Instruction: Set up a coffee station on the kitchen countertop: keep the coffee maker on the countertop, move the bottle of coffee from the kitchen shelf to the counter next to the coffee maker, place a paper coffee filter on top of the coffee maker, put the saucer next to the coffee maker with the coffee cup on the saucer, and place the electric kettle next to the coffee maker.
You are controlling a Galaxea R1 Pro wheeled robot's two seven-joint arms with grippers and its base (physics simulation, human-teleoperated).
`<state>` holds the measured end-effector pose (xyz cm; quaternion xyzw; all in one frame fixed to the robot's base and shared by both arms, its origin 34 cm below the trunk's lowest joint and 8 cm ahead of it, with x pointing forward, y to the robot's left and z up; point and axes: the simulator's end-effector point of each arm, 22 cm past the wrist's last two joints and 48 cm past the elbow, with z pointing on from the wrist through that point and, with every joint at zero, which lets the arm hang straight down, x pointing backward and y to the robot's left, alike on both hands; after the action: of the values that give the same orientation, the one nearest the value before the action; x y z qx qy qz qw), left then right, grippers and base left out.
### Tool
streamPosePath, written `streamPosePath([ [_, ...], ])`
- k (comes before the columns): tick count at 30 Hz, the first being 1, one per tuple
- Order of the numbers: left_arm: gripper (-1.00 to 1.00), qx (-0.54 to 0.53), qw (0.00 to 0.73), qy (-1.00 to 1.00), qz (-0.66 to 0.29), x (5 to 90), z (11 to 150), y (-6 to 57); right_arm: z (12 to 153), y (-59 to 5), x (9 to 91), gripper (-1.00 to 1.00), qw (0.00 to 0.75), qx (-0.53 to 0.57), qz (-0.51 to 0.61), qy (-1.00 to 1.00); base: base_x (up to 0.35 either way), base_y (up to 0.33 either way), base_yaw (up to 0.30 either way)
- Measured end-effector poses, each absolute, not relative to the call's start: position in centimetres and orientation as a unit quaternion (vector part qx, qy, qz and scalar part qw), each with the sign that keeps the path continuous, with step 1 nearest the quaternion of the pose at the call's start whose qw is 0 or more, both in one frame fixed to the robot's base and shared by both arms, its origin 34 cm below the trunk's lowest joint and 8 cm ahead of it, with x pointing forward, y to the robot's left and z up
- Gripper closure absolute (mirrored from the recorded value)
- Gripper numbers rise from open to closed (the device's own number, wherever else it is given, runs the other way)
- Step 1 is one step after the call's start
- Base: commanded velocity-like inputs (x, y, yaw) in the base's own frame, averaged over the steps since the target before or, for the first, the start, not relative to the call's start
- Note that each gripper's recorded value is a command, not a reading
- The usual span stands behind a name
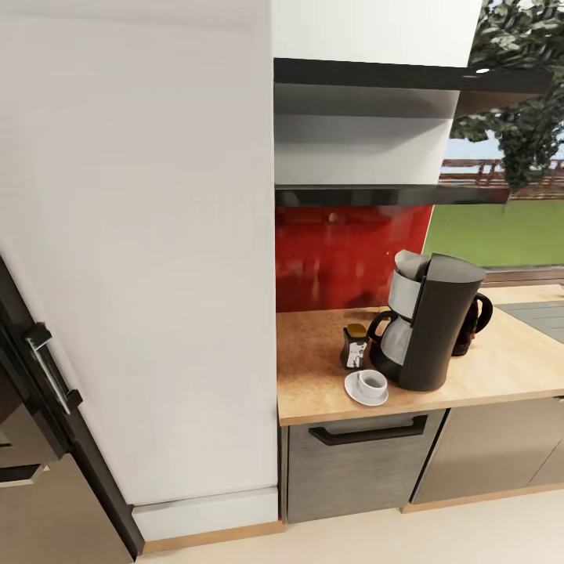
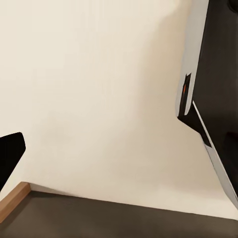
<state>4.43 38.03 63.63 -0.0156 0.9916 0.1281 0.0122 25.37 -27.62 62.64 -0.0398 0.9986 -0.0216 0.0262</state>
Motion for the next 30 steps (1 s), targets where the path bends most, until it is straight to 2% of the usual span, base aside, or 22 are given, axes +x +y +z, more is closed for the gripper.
streamPosePath([
  [12, -1.00, -0.014, 0.011, 0.992, 0.128, 4.3, 63.6, 38.0, 62.5, -27.1, 24.2, -1.00, 0.008, -0.046, -0.019, 0.999, 0.000, 0.000, 0.000],
  [18, -1.00, -0.014, 0.008, 0.992, 0.129, 4.2, 63.7, 38.1, 62.1, -26.6, 20.3, -1.00, -0.033, -0.047, -0.015, 0.998, 0.000, 0.000, 0.000],
  [30, -1.00, -0.017, 0.003, 0.991, 0.132, 3.8, 63.7, 38.2, 62.1, -25.9, 19.8, -1.00, -0.037, -0.047, -0.012, 0.998, 0.000, 0.000, 0.000],
])
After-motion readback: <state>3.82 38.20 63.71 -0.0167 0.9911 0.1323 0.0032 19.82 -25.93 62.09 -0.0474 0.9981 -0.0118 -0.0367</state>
